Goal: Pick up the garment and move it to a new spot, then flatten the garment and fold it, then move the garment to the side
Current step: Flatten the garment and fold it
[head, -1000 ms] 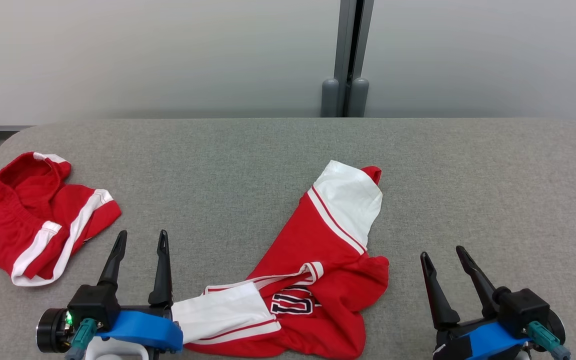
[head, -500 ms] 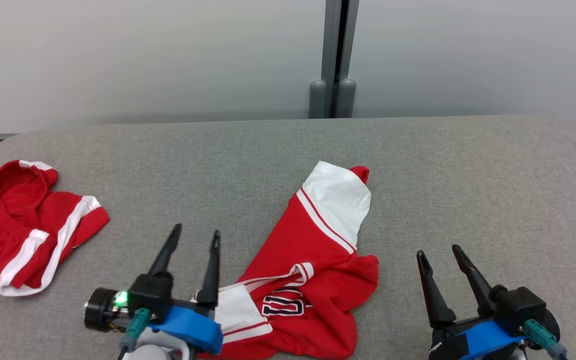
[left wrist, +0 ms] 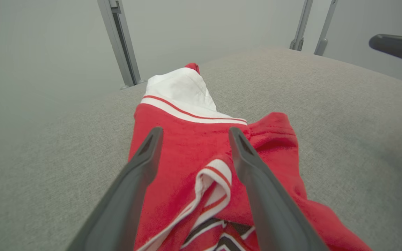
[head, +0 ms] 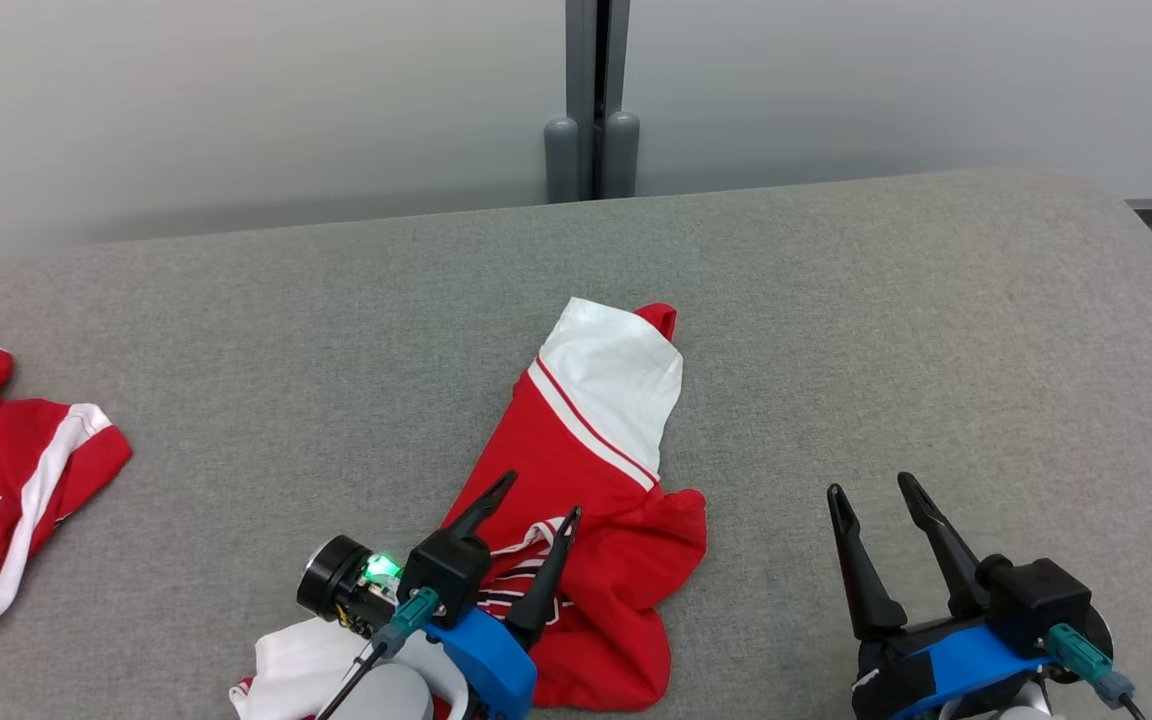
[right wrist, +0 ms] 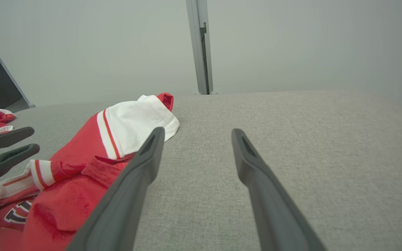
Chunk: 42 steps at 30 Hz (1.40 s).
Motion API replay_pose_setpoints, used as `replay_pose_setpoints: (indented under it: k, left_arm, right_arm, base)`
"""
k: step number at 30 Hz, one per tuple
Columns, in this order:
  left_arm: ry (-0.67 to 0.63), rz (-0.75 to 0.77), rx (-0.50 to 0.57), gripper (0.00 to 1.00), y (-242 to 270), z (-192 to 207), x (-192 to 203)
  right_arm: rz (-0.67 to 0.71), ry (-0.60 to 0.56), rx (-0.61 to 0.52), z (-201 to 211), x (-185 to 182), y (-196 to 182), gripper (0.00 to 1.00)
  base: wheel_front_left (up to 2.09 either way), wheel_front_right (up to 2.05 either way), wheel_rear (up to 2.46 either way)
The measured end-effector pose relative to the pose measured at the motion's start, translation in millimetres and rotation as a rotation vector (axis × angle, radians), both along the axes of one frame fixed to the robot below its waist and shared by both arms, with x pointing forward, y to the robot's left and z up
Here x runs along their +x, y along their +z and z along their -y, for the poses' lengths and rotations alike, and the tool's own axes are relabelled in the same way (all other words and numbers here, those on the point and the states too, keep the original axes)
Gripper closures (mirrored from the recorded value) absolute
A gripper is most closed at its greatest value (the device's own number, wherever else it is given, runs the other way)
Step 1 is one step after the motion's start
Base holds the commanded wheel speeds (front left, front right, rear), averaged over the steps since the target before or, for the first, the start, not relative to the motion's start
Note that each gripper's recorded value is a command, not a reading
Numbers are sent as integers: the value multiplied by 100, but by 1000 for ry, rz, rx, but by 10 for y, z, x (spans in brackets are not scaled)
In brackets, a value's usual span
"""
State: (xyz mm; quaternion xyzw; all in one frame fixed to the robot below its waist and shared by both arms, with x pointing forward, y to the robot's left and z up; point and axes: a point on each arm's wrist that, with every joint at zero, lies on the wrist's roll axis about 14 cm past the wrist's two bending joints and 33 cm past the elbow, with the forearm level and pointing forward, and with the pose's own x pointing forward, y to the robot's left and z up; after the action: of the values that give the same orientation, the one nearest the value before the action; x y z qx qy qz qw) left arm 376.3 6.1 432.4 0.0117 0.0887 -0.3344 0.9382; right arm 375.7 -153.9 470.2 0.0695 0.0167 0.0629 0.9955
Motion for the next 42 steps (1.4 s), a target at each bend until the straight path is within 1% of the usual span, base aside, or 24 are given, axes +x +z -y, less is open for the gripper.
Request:
replay_pose_setpoints:
  k: [6, 12, 13, 14, 15, 20, 24, 29, 34, 38, 42]
  left_arm:
    - [-56, -80, 45, 0, -263, 94, -29]
    - [-76, -155, 93, 0, -517, 74, -77]
    - [-82, -163, 99, 37, -542, 83, -87]
    - [-87, -166, 100, 60, -549, 94, -86]
    - [-92, -167, 102, 100, -552, 106, -80]
    - [-95, -151, 96, 100, -483, 127, -9]
    - [-49, -83, 53, 100, -224, 47, 226]
    - [56, 33, 19, 100, 174, -295, 673]
    - [153, 109, 19, 100, 422, -647, 1073]
    - [226, 118, 0, 100, 485, -862, 1305]
    - [298, 78, 4, 100, 350, -1056, 1426]
  right_arm:
    - [-17, -34, 0, 111, -11, -55, 0]
    - [-22, -47, -1, 156, 6, -72, 0]
    - [-21, -50, -1, 165, 14, -67, 0]
    - [-20, -51, 0, 167, 18, -66, 0]
    - [-20, -52, -1, 171, 22, -65, 0]
    - [-15, -53, 0, 175, 40, -52, 0]
    - [-9, -49, 5, 159, 72, -34, 0]
    - [-12, -36, 8, 115, 108, -53, 0]
    - [-14, -45, 5, 149, 159, -64, 0]
    - [-28, -74, -1, 250, 154, -108, 0]
    - [-39, -101, -7, 344, 146, -141, 0]
  base:
    - [0, 0, 0]
    - [0, 0, 0]
    - [0, 0, 0]
    - [0, 0, 0]
    - [0, 0, 0]
    - [0, 0, 0]
    - [0, 0, 0]
    - [0, 0, 0]
    - [0, 0, 0]
    - [0, 0, 0]
    - [0, 0, 0]
